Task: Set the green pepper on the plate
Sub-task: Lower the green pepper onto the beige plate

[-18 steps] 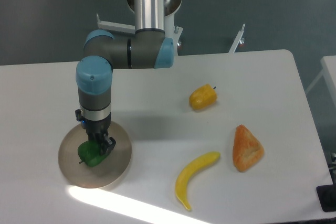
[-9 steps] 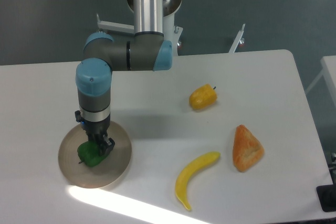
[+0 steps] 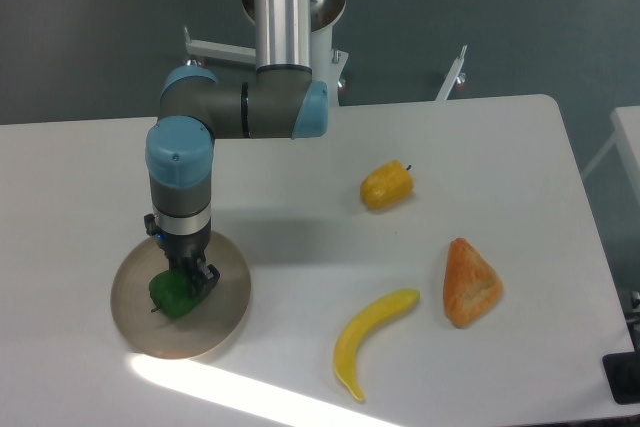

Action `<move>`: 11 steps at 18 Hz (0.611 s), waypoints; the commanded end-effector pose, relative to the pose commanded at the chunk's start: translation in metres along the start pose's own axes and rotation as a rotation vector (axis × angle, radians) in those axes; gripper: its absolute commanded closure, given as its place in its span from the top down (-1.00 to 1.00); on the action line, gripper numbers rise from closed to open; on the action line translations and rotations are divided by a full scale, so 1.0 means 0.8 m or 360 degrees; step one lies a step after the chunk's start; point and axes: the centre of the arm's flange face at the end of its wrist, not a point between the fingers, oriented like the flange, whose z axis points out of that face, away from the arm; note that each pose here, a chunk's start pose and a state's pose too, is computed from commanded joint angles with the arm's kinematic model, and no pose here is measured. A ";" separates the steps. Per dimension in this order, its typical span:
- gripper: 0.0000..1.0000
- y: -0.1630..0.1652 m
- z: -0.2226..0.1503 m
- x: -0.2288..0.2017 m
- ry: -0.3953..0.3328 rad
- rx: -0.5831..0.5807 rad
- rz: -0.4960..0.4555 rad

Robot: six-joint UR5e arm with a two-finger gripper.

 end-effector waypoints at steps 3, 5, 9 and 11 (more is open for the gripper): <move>-0.32 0.002 0.003 0.002 0.0006 -0.0005 -0.0001; -0.28 0.002 0.003 0.002 0.0006 -0.0005 -0.0001; -0.02 0.002 0.004 0.002 0.0007 -0.0006 -0.0004; 0.09 0.002 0.003 0.002 0.0007 -0.0003 -0.0006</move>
